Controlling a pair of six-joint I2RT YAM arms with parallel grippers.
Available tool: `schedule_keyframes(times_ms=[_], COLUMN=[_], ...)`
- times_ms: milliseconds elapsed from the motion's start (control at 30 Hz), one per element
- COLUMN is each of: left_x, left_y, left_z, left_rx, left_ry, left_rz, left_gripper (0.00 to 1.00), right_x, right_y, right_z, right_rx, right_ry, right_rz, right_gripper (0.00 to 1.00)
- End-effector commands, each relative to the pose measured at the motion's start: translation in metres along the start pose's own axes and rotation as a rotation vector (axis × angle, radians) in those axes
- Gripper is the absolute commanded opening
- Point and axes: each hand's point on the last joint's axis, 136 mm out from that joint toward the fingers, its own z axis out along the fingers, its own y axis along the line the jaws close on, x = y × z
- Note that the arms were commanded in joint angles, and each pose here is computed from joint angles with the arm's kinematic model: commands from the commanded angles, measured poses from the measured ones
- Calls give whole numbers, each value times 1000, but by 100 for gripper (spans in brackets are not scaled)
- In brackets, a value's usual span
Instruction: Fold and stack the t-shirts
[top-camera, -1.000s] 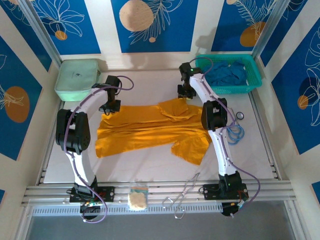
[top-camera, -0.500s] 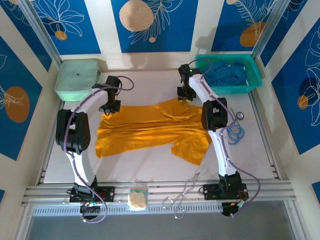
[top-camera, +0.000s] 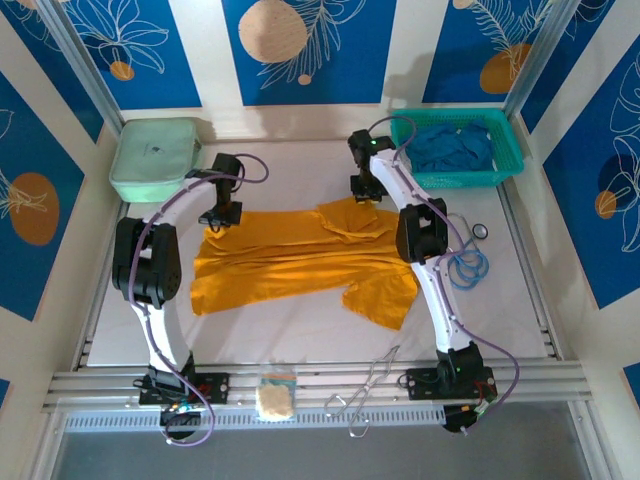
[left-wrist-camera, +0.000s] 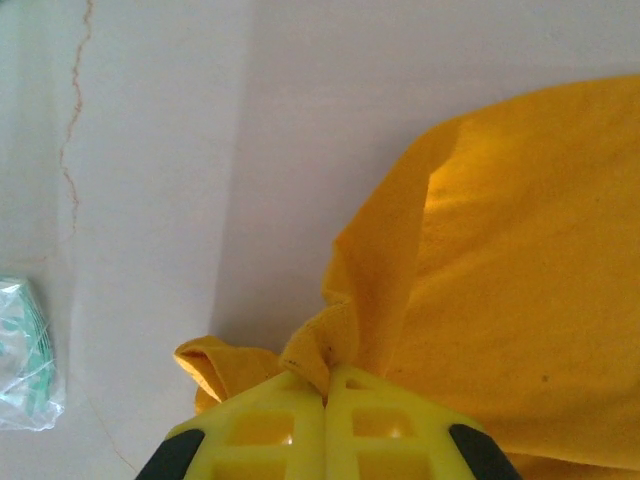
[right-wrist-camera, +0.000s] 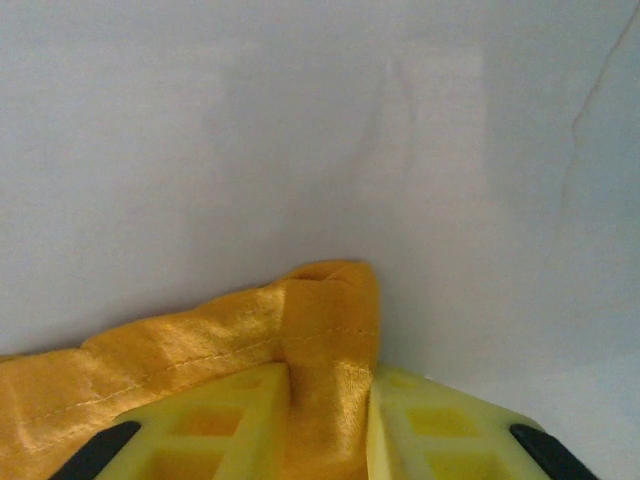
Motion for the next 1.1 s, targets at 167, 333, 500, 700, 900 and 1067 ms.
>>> schedule_keyframes(times_ms=[167,333,500,700,900,1067], left_x=[8,-8,-37,-49,-24,13], left_y=[-8,-13,-10,22,62,81], left_z=[5,-23,-95,-218,-336,-422], left_rx=[7,24,48,77,90,170], left_ry=[10,-60,-212,-453,-689,-914], left_rz=[26,28,18,-43,-104,-103], left_gripper=[0,0,0,0,0,0], right_x=[29,1,-11,38,110,170], right_y=[6,-1,-15,-44,-70,-95], right_z=[48,-26,-165,-325,-452,-550], right_rx=[-21,-38,-87,-130,-194,-294], right_ry=[134,-15,-271,-593,-877,-1103], right_rz=[27,6,-2,-27,-64,-81], right_gripper=[0,0,0,0,0,0])
